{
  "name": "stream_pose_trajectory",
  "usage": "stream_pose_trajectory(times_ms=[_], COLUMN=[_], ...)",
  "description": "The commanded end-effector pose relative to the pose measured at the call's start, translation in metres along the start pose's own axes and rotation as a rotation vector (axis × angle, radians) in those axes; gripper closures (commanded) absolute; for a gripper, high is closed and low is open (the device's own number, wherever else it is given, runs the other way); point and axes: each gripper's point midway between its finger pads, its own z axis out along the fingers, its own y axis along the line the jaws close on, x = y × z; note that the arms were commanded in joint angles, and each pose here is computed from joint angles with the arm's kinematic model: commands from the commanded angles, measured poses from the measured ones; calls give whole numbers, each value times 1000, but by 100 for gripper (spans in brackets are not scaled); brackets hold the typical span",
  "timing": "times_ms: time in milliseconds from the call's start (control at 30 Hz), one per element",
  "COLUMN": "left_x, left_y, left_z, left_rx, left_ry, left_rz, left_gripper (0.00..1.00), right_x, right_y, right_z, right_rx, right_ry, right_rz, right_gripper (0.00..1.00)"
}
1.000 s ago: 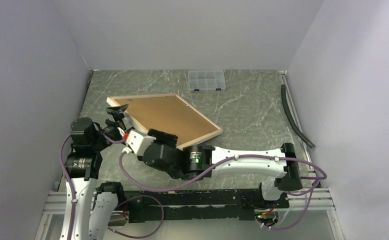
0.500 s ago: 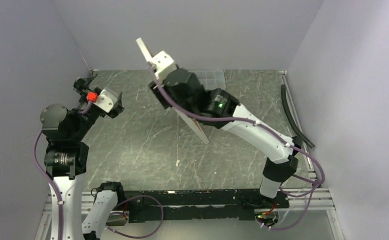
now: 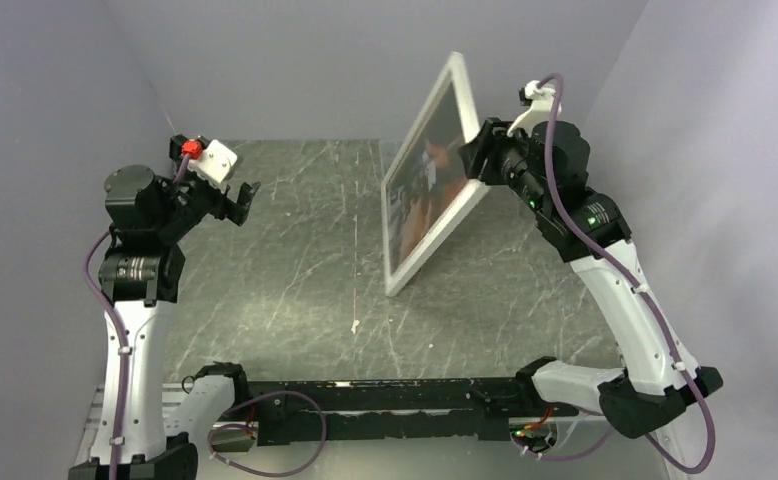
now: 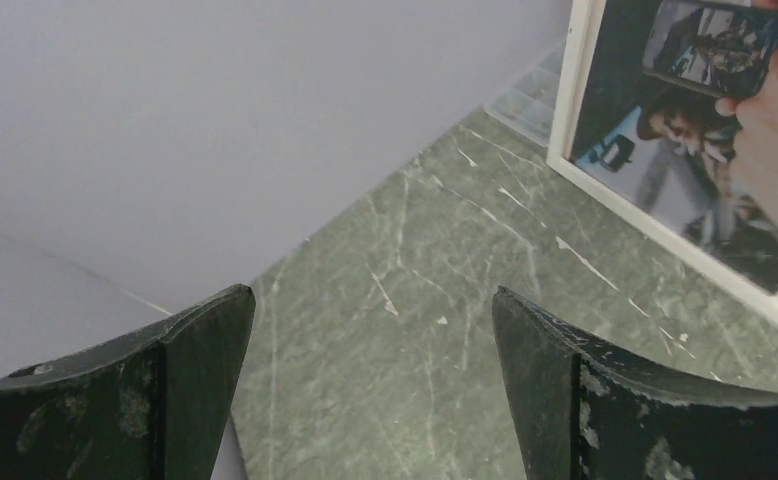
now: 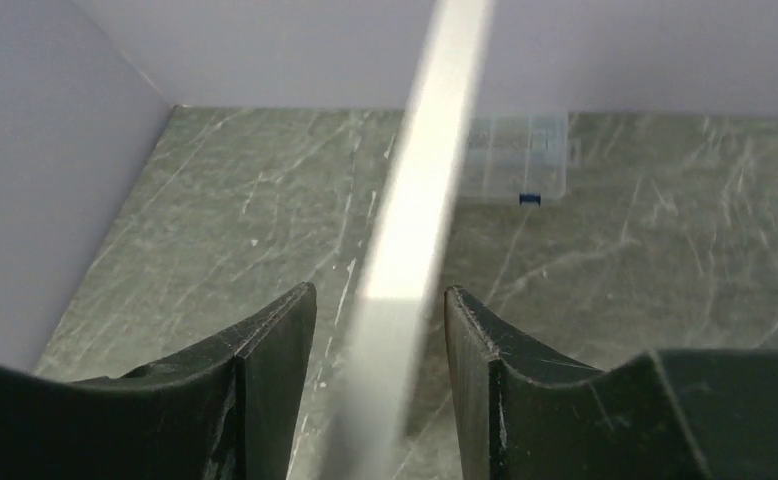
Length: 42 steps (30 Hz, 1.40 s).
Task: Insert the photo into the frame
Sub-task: Turn over the photo frame at the center of the board.
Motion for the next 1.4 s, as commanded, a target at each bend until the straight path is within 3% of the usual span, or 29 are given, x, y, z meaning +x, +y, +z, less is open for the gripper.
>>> stream_pose_trajectory(times_ms=[0,200,400,567,733,900,1367], left_x=[2,23,58,91,117,136,172], left_y=[-7,-17,-33,-48,-56,-58,-45], left_z=[7,16,22,23,24,24,27], left_rx=[55,98,157,214,251,254,273], left_ry=[17,49,123,206,263,308,419], left_rz=[-62,-90,-104,-93,-77,-96,-275], left_gripper=[6,6,6,6,6,6,6], right_x=[32,62,147,193,224,261,333], right_y=[-16,-38,-46,-51,-61,-68,-103], right_z=[3,-6,-14,-19,-16,-6,-3], right_rx=[-3,24,-26,-67,-85,-79,52], right_ry=[118,171,250,183,102,165,261], right_rz=[114,196,327,460,532,515,476], right_gripper=[85,84,84,84,77,73,40])
